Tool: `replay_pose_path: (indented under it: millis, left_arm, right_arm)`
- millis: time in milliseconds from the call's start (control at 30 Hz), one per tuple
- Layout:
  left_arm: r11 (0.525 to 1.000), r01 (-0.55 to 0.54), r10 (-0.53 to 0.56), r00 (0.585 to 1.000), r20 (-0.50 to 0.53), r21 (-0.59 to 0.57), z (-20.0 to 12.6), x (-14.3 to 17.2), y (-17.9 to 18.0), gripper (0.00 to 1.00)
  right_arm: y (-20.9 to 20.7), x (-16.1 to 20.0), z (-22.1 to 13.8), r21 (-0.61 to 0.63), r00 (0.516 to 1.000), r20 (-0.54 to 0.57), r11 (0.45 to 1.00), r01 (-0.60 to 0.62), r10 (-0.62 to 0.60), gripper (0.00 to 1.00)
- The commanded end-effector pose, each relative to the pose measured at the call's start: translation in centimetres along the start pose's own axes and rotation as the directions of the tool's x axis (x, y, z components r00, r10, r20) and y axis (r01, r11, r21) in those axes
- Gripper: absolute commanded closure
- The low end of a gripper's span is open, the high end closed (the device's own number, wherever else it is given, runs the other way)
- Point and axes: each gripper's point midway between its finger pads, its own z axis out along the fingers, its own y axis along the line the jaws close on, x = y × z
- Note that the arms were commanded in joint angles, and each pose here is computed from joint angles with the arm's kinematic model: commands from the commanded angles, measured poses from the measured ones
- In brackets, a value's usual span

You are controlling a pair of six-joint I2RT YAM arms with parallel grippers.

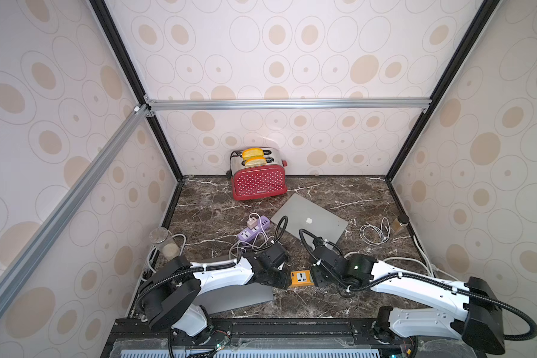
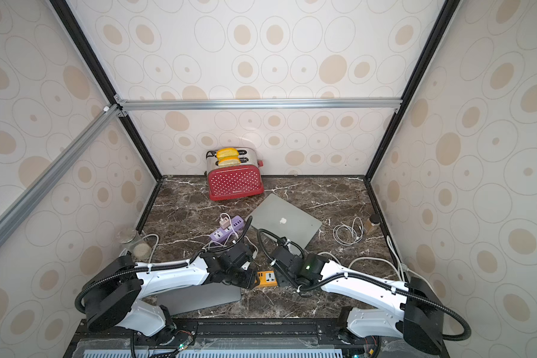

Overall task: Unplug the laptop charger
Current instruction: Remove the plug from the socket.

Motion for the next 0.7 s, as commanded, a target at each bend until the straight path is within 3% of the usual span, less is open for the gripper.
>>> replay_pose_path:
  millis: [0, 200, 367, 667]
  left_arm:
    - [0.993, -0.011, 0.001, 0.997, -0.079, -0.117, 1.02, 2.67, 3.09, 0.49]
    - [0.994, -0.005, -0.002, 0.998, -0.063, -0.112, 1.11, 2.75, 3.29, 0.49]
    - [0.994, -0.002, -0.005, 0.998, -0.062, -0.107, 1.30, 2.69, 3.20, 0.49]
    - [0.994, 0.003, -0.010, 0.998, -0.061, -0.107, 1.41, 2.90, 3.40, 0.49]
  right_arm:
    - [0.07, -0.18, 0.11, 0.056, 1.000, 0.009, 0.998, -0.025, 0.025, 0.37]
    - [-0.12, 0.21, 0.37, 0.099, 1.000, -0.005, 0.995, -0.024, 0.025, 0.39]
    - [-0.44, -0.05, 0.01, 0.098, 0.999, 0.023, 0.994, -0.039, 0.037, 0.48]
    - [0.06, 0.50, 0.88, 0.101, 0.999, -0.019, 0.994, -0.037, 0.040, 0.47]
